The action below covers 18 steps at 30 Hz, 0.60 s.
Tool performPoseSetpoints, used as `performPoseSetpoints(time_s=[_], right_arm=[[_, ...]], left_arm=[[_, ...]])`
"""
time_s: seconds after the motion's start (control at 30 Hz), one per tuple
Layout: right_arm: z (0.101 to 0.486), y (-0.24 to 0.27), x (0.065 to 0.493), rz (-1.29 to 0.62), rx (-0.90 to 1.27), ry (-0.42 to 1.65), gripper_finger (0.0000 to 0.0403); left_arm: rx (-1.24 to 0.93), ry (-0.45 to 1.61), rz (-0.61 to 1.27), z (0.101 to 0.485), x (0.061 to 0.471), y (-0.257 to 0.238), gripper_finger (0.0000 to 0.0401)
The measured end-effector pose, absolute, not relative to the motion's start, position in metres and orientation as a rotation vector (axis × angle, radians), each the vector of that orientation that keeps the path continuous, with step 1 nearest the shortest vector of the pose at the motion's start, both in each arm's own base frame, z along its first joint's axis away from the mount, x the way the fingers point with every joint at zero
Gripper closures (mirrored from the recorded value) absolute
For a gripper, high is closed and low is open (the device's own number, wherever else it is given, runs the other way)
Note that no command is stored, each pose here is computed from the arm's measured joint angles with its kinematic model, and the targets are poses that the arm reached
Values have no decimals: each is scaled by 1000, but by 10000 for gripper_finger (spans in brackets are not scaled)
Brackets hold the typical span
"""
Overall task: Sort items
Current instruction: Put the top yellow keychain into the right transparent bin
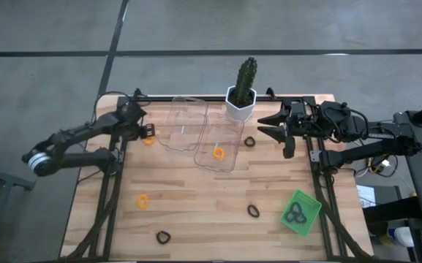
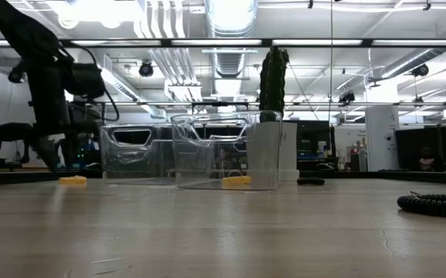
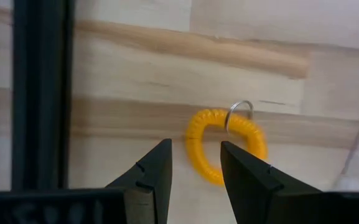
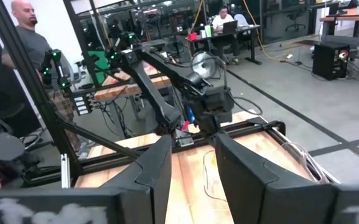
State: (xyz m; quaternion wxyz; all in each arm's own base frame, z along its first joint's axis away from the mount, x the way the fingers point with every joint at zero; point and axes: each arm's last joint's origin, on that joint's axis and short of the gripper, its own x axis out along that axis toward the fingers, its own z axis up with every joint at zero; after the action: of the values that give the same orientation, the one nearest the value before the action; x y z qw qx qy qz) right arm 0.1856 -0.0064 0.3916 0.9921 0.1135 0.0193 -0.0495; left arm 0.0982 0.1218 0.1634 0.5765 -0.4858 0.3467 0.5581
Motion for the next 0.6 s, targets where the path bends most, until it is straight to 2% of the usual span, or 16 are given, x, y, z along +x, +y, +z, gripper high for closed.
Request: performPoseSetpoints(time_s=[0.6], right_arm=[[391, -6, 186, -99, 228, 41, 281]], left_arm=[[-1181, 926, 1365, 140, 109, 141, 272]])
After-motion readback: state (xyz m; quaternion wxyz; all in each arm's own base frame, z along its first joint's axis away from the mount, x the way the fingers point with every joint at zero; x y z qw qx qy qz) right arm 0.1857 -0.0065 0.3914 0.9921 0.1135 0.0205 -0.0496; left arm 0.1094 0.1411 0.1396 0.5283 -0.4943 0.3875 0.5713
